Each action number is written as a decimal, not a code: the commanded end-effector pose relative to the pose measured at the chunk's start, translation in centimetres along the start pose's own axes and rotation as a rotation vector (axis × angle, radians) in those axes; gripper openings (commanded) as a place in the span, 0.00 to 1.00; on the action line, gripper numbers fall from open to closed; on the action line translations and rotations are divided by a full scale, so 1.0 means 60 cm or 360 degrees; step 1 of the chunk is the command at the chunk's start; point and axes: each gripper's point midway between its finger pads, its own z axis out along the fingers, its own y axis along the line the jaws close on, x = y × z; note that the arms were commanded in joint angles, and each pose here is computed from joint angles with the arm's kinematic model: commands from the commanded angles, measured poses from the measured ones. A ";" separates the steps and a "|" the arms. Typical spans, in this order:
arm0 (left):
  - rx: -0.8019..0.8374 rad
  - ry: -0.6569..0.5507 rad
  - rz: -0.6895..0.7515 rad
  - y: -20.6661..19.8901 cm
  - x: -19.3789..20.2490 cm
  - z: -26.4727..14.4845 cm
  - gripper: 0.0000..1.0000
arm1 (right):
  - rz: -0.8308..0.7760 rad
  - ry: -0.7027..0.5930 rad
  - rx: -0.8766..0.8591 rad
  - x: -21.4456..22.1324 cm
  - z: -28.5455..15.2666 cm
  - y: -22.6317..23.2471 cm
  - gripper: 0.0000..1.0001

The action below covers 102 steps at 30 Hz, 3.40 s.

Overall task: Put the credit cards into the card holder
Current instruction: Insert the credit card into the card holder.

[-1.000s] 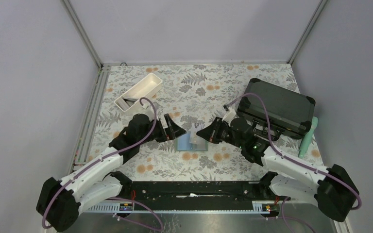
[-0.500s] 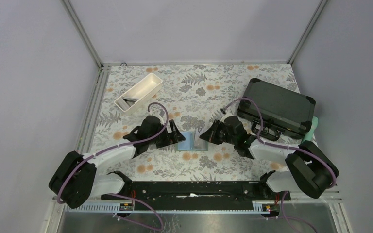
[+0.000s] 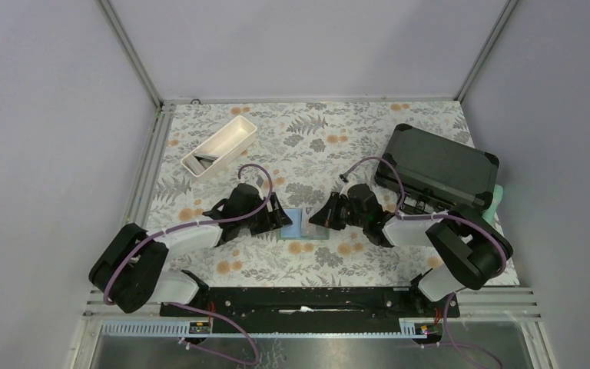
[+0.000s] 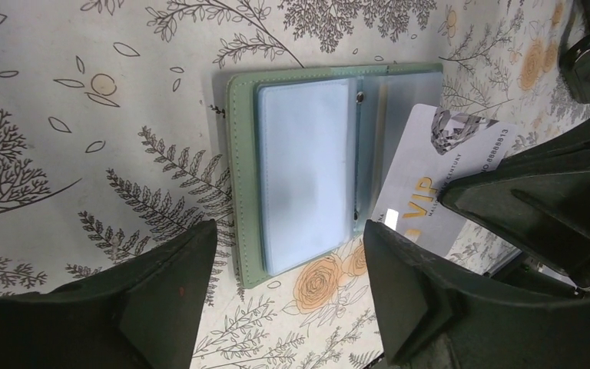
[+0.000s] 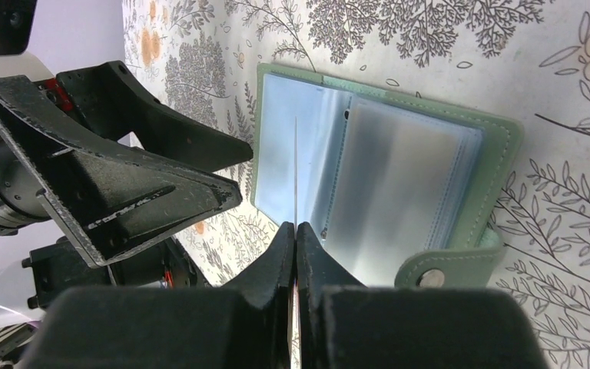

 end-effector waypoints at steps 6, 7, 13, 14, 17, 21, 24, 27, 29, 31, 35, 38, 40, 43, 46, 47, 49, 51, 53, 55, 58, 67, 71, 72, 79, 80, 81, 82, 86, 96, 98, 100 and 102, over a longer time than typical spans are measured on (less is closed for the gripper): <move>-0.0012 -0.0098 0.0055 -0.004 -0.029 0.007 0.64 | -0.0039 -0.0057 -0.0098 -0.030 0.020 0.026 0.00; -0.0021 -0.0101 0.0054 -0.002 -0.030 0.006 0.63 | -0.0037 -0.0052 -0.0092 -0.029 0.022 0.024 0.00; -0.0043 -0.0108 0.0064 0.002 -0.031 0.005 0.61 | -0.0038 -0.0041 -0.0070 -0.028 0.030 0.015 0.00; -0.0045 -0.0109 0.0066 0.003 -0.031 0.005 0.60 | -0.0040 -0.0039 -0.0067 -0.027 0.031 0.014 0.00; -0.0055 -0.0100 0.0069 0.006 -0.029 0.007 0.58 | -0.0037 -0.0032 -0.0059 -0.025 0.033 0.011 0.00; -0.0059 -0.0085 0.0069 0.009 -0.026 0.011 0.57 | -0.0031 -0.0022 -0.0056 -0.022 0.035 0.008 0.00; -0.0057 -0.0080 0.0072 0.008 -0.025 0.013 0.56 | -0.0016 -0.0009 -0.0060 -0.019 0.038 0.005 0.00; -0.0051 -0.0075 0.0074 0.007 -0.025 0.014 0.55 | 0.0005 0.0004 -0.0073 -0.015 0.041 0.006 0.00; -0.0053 -0.0072 0.0075 0.007 -0.025 0.015 0.54 | 0.0017 0.0008 -0.0069 -0.014 0.043 0.003 0.00; -0.0052 -0.0065 0.0075 0.007 -0.024 0.016 0.53 | 0.0028 0.0014 -0.0067 -0.013 0.044 0.002 0.00; -0.0048 -0.0057 0.0080 0.006 -0.024 0.018 0.51 | 0.0058 0.0024 -0.0061 -0.010 0.048 -0.002 0.00; -0.0046 -0.0047 0.0081 0.006 -0.022 0.019 0.49 | 0.0089 0.0029 -0.0066 -0.008 0.051 -0.003 0.00; -0.0043 -0.0041 0.0082 0.005 -0.021 0.020 0.48 | 0.0109 0.0029 -0.0073 -0.007 0.052 -0.002 0.00; -0.0042 -0.0038 0.0081 0.006 -0.020 0.020 0.46 | 0.0138 0.0022 -0.0091 -0.009 0.054 0.001 0.00; -0.0038 -0.0034 0.0083 0.005 -0.019 0.020 0.45 | 0.0154 0.0014 -0.0098 -0.011 0.055 0.003 0.00; -0.0038 -0.0030 0.0084 0.006 -0.018 0.020 0.45 | 0.0160 0.0009 -0.0095 -0.013 0.056 0.003 0.00; -0.0036 -0.0031 0.0082 0.005 -0.018 0.020 0.44 | 0.0167 0.0003 -0.0086 -0.013 0.056 0.001 0.00; -0.0034 -0.0028 0.0082 0.005 -0.017 0.020 0.44 | 0.0178 -0.0002 -0.0081 -0.014 0.057 0.001 0.00; -0.0031 -0.0026 0.0079 0.005 -0.017 0.019 0.43 | 0.0187 -0.0003 -0.0085 -0.013 0.057 0.001 0.00; -0.0027 -0.0028 0.0079 0.004 -0.017 0.019 0.43 | 0.0197 0.0003 -0.0078 -0.012 0.059 -0.002 0.00; -0.0027 -0.0028 0.0077 0.004 -0.017 0.018 0.42 | 0.0208 0.0009 -0.0076 -0.010 0.060 -0.003 0.00; -0.0039 -0.0037 0.0076 0.005 -0.019 0.016 0.42 | 0.0230 0.0010 0.0043 -0.004 0.051 -0.020 0.00; -0.0042 -0.0041 0.0077 0.005 -0.020 0.016 0.41 | 0.0222 0.0008 0.0109 -0.003 0.047 -0.027 0.00; -0.0042 -0.0043 0.0077 0.005 -0.021 0.016 0.41 | 0.0221 0.0011 0.0118 -0.001 0.046 -0.028 0.00; -0.0049 -0.0038 0.0075 0.008 -0.019 0.017 0.41 | 0.0216 0.0041 0.0126 0.010 0.051 -0.023 0.00; -0.0046 -0.0038 0.0077 0.007 -0.019 0.017 0.41 | 0.0215 0.0051 0.0126 0.013 0.052 -0.022 0.00; -0.0043 -0.0037 0.0078 0.007 -0.019 0.018 0.41 | 0.0212 0.0058 0.0124 0.015 0.054 -0.021 0.00; -0.0042 -0.0036 0.0080 0.007 -0.018 0.018 0.41 | 0.0215 0.0060 0.0123 0.016 0.055 -0.021 0.00; -0.0032 -0.0033 0.0086 0.005 -0.018 0.018 0.41 | 0.0223 0.0068 0.0127 0.018 0.059 -0.022 0.00; -0.0025 -0.0027 0.0091 0.004 -0.018 0.020 0.40 | 0.0255 0.0096 0.0171 0.030 0.057 -0.035 0.00; -0.0020 -0.0025 0.0095 0.003 -0.017 0.021 0.40 | 0.0264 0.0101 0.0173 0.032 0.060 -0.038 0.00; -0.0017 -0.0023 0.0097 0.002 -0.018 0.022 0.39 | 0.0269 0.0108 0.0167 0.033 0.063 -0.037 0.00; -0.0011 -0.0017 0.0103 0.001 -0.017 0.022 0.39 | 0.0269 0.0112 0.0167 0.033 0.065 -0.038 0.00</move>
